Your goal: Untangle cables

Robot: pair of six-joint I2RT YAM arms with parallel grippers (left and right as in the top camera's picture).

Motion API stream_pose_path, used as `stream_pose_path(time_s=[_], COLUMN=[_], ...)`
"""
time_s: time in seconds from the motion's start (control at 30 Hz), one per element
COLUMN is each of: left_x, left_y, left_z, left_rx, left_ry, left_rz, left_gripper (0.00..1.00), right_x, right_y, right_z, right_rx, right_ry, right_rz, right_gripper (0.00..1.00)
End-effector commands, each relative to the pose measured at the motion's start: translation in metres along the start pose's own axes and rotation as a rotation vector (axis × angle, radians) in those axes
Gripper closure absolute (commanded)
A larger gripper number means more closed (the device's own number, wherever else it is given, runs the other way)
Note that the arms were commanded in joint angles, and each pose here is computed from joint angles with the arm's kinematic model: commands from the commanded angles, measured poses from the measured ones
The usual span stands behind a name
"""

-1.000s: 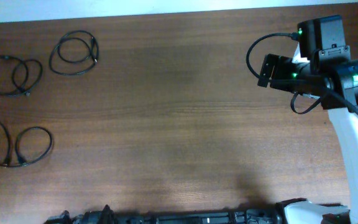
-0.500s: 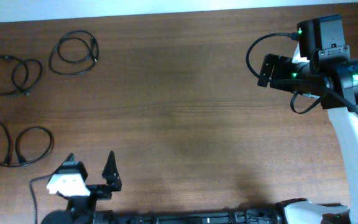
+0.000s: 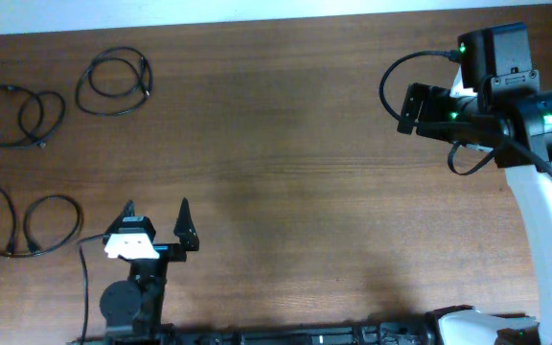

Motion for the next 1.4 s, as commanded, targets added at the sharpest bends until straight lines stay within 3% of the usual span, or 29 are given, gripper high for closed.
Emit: stream_pose_path(time_s=[0.0,0.1,1.17,1.37], left_x=[-0.005,-0.005,-0.005,-0.005], left_y=[0.005,0.004,0.003,0.003], left_z=[0.017,0.017,0.017,0.017], left_rx=[-0.041,-0.178,-0.192,-0.192], left_ry=[0.022,0.023,0.023,0.023], left_rz=[0.008,0.023,0.045,0.045], left_gripper=[0.01,0.01,0.01,0.01], right_x=[0.002,0.002,0.002,0.02], right_y=[-0.002,-0.002,-0.003,-0.01], right_z=[-0.001,-0.001,0.001,-0.002], right_rx=[-0.007,-0.007,-0.005,0.021], right_ry=[-0.009,-0.009,0.004,-0.115], right_rz=[0.012,0.012,0.033,0.095], right_gripper=[0.02,0.02,0.02,0.02])
Point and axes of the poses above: each gripper's point midway between its finger pads, its own x axis back along the fingers, its own y axis along the line the jaws close on, z = x × y, the point moved 10 cm from there along x, back along the fingers, and after that the axes turned 13 degrees about x, right-handed, at the moved point
